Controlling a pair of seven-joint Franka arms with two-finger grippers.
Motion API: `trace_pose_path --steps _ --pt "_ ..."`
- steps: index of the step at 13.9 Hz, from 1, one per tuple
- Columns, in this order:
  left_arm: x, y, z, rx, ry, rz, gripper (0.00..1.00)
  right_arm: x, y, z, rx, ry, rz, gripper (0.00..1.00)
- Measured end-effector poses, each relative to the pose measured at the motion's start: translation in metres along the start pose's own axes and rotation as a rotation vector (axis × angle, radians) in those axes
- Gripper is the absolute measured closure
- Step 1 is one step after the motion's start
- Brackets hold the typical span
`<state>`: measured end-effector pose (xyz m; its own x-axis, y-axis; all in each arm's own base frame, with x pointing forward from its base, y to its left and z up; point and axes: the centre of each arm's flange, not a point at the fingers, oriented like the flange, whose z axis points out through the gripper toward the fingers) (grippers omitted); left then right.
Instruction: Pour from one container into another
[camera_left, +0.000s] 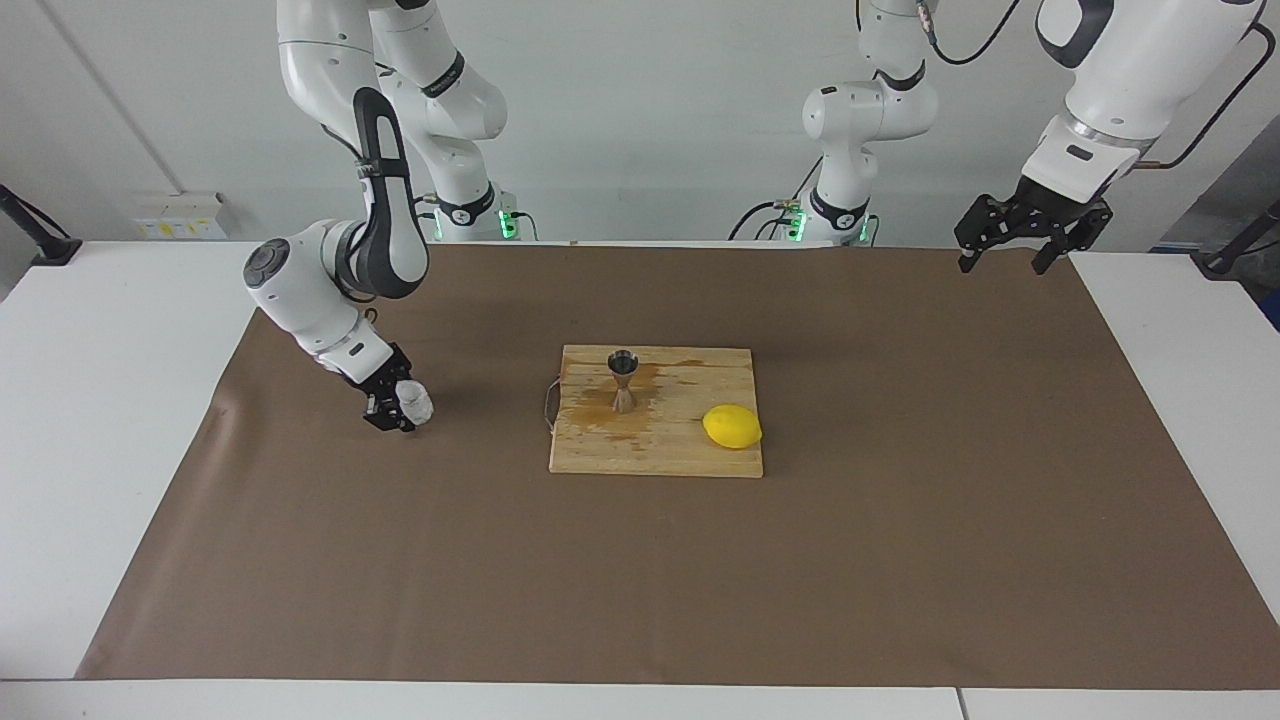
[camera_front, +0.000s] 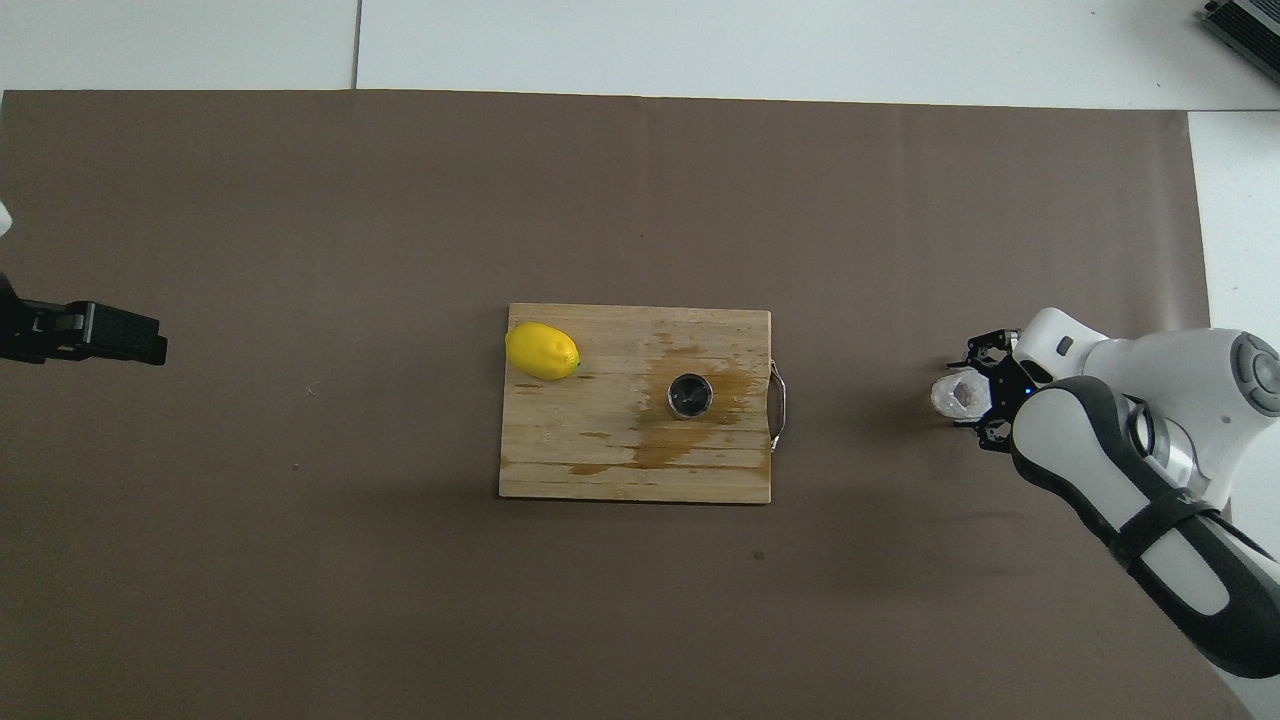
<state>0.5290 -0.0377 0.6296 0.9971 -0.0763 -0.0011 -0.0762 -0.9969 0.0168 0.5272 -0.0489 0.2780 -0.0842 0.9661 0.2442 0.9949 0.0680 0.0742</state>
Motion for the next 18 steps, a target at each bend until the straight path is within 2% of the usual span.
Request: trace_pose_path --steps 1,2,4,7,8,10,13,18 --pt "0.000 0.000 0.000 0.000 0.000 0.000 0.00 0.001 0.001 -0.001 -0.002 0.000 -0.002 0.05" --pt "0.000 0.000 0.000 0.000 0.000 0.000 0.00 0.002 0.003 -0.004 -0.006 0.001 -0.003 0.00" --pt "0.000 0.000 0.000 0.000 0.000 0.000 0.00 0.008 0.007 -0.021 -0.005 0.011 0.004 0.00" --pt "0.000 0.000 0.000 0.000 0.000 0.000 0.00 0.024 0.012 -0.073 -0.008 0.029 0.059 0.00" --pt "0.000 0.000 0.000 0.000 0.000 0.000 0.00 0.028 0.014 -0.089 -0.015 0.018 0.079 0.00" --pt "0.000 0.000 0.000 0.000 0.000 0.000 0.00 0.037 0.023 -0.125 -0.028 -0.063 0.138 0.00" --pt "0.000 0.000 0.000 0.000 0.000 0.000 0.00 0.064 0.042 -0.169 -0.052 -0.165 0.297 0.00" --pt "0.000 0.000 0.000 0.000 0.000 0.000 0.00 0.104 0.056 -0.197 -0.119 -0.199 0.766 0.00"
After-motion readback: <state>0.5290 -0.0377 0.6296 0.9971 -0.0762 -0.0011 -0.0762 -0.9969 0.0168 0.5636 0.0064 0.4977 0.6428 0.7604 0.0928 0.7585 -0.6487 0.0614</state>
